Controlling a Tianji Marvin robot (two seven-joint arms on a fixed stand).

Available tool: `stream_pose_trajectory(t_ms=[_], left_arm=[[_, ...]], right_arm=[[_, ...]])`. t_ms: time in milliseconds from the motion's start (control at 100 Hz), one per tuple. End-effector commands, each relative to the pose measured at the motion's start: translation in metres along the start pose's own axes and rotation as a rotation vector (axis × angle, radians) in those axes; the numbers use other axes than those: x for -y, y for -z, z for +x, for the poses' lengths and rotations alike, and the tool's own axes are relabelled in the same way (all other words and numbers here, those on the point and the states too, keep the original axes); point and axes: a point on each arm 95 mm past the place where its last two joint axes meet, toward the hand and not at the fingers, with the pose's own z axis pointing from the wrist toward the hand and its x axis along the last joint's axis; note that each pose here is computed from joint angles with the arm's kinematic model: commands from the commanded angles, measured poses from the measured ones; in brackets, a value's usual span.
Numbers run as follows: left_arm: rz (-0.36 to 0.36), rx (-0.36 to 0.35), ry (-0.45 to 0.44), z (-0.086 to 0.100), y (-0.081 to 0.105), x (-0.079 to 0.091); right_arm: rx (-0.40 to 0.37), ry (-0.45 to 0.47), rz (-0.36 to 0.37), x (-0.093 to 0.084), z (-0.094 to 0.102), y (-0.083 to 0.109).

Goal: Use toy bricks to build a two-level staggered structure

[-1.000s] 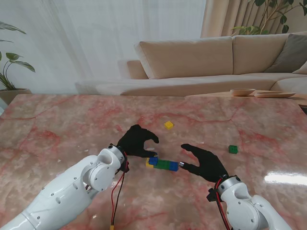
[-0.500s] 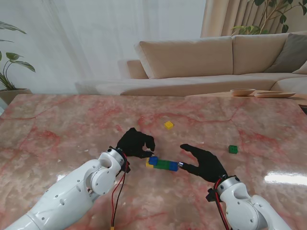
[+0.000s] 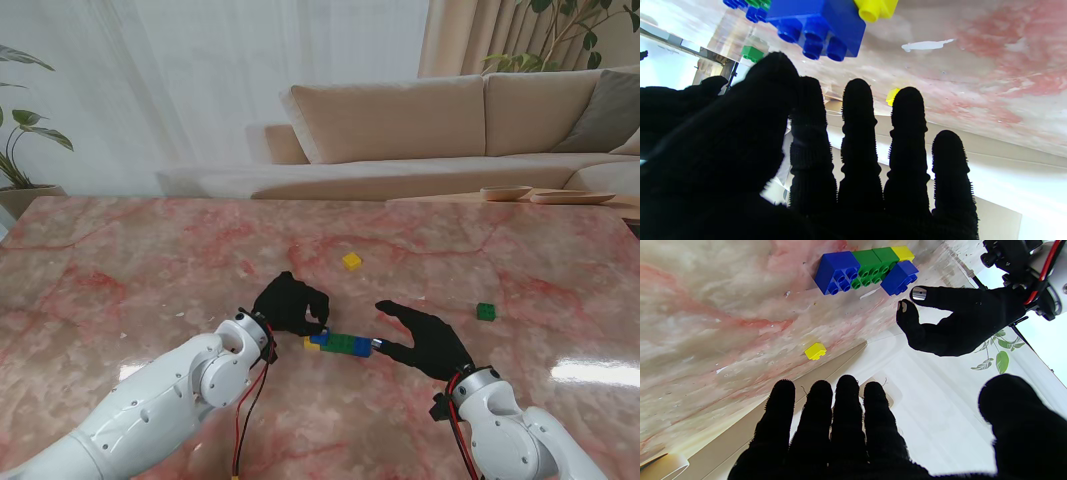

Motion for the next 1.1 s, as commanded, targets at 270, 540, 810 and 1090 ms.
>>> stream_pose_trajectory(t_ms=[270, 540, 810, 1090], left_arm=[[-0.028, 0.004, -0.014, -0.004, 0.002, -0.006], [-0.050, -0.007, -0.026, -0.007, 0.001, -0.011], [-0.085, -0.016, -0.055, -0.009, 0.001, -0.013], [-0.123, -0.029, -0.072, -0.012, 0.003, -0.019]], right_arm=[[0.008, -0.007, 0.020, 0.004, -0.002, 0.002], [0.005, -0.006, 0.021, 0.004, -0.001, 0.002], [0.006, -0.005, 0.021, 0.004, -0.001, 0.002], [0.003, -0.008, 0.020, 0.005, -0.001, 0.002]])
